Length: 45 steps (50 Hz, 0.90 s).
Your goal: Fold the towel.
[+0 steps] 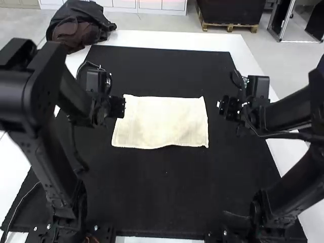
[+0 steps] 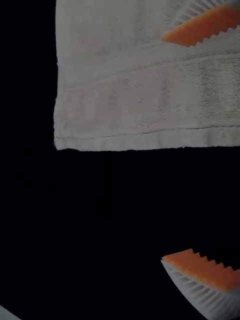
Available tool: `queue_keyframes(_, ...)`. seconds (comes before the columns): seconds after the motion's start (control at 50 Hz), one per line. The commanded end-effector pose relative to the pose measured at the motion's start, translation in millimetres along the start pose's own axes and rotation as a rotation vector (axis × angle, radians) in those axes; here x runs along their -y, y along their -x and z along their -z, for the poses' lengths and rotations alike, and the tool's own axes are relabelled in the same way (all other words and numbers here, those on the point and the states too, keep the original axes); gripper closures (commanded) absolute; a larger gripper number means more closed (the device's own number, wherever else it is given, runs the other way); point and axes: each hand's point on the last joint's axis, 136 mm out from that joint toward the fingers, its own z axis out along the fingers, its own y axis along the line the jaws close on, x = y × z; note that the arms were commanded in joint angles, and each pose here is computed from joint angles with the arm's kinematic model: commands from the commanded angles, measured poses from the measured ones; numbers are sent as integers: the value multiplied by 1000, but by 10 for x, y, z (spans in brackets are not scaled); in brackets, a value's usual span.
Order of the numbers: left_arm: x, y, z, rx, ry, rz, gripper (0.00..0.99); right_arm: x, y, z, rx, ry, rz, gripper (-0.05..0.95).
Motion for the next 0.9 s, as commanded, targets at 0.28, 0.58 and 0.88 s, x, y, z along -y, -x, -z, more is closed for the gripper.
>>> queue_keyframes(0.28, 53, 230, -429, 22, -16, -66, 38, -291, 9, -378, -33, 38, 70, -7)
queue_keyframes(0.58, 12, 251, -626, 24, -7, -62, 38, -365, -141, -743, -76, 73, 102, -7)
queue_keyframes(0.88, -100, 183, -804, 7, 13, -48, 38, -398, -223, -1027, -94, 97, 103, -7)
